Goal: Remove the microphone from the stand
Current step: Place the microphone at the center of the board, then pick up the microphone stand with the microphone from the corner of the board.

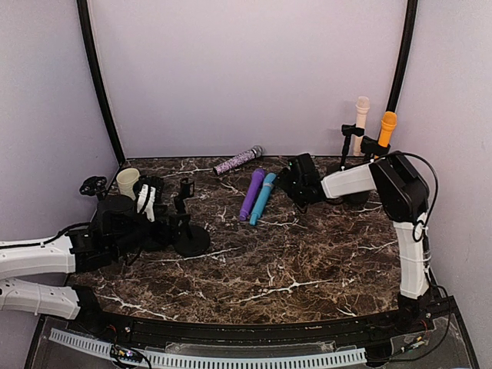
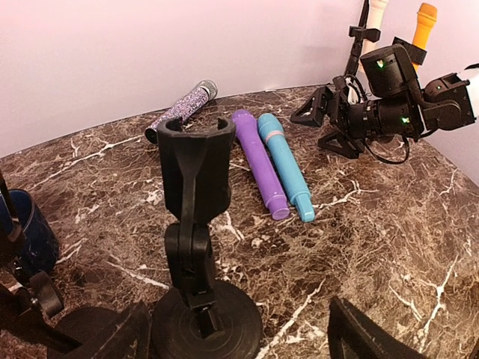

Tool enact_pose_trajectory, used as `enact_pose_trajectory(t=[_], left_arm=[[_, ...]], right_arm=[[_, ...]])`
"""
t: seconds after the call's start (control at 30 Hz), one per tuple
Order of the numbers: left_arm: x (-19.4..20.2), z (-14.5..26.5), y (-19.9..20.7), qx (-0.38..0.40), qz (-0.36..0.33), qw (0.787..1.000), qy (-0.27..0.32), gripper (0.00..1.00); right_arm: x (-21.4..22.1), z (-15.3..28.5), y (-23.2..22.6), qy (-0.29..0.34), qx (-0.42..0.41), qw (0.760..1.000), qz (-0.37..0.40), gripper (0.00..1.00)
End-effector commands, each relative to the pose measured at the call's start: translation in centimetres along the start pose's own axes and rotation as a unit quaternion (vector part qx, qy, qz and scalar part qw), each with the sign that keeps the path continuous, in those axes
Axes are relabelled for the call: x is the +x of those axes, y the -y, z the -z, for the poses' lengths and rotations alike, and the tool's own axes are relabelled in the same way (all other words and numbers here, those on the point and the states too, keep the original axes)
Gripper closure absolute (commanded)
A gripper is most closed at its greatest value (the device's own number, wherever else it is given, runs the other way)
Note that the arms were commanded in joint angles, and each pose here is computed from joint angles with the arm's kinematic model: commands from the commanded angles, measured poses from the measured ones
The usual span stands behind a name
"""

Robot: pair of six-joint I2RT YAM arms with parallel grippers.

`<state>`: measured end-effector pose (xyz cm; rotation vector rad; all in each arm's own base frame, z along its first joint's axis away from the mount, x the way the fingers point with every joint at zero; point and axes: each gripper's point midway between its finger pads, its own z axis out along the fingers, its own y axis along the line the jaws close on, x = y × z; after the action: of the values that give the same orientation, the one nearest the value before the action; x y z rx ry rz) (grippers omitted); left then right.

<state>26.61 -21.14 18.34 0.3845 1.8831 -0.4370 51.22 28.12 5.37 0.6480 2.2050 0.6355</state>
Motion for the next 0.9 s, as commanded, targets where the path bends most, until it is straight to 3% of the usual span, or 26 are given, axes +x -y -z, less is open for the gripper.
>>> enact_pose_trajectory(t=[0.0,0.27,0.6,0.87], left_arm=[[-1.6,1.0,0.3,0.008,0.016,1.0,0.001,0.16],[-3.1,1.8,0.2,0.005,0.02,1.0,0.007,0.16],[-3.1,2.1,-0.1,-0.002,0.035,0.999,0.009,0.16],[-4.2,1.6,0.7,0.018,0.052,0.998,0.018,0.16]], right_arm=[[-3.4,3.7,-0.8,0.05,0.0,0.998,0.034,0.06],[-4.1,9.8,-3.8,0.059,-0.107,0.987,0.107,0.05],[-5.4,20.0,-4.4,0.096,-0.176,0.958,0.204,0.05],[-6.4,26.2,3.1,0.152,-0.112,0.957,0.221,0.01]])
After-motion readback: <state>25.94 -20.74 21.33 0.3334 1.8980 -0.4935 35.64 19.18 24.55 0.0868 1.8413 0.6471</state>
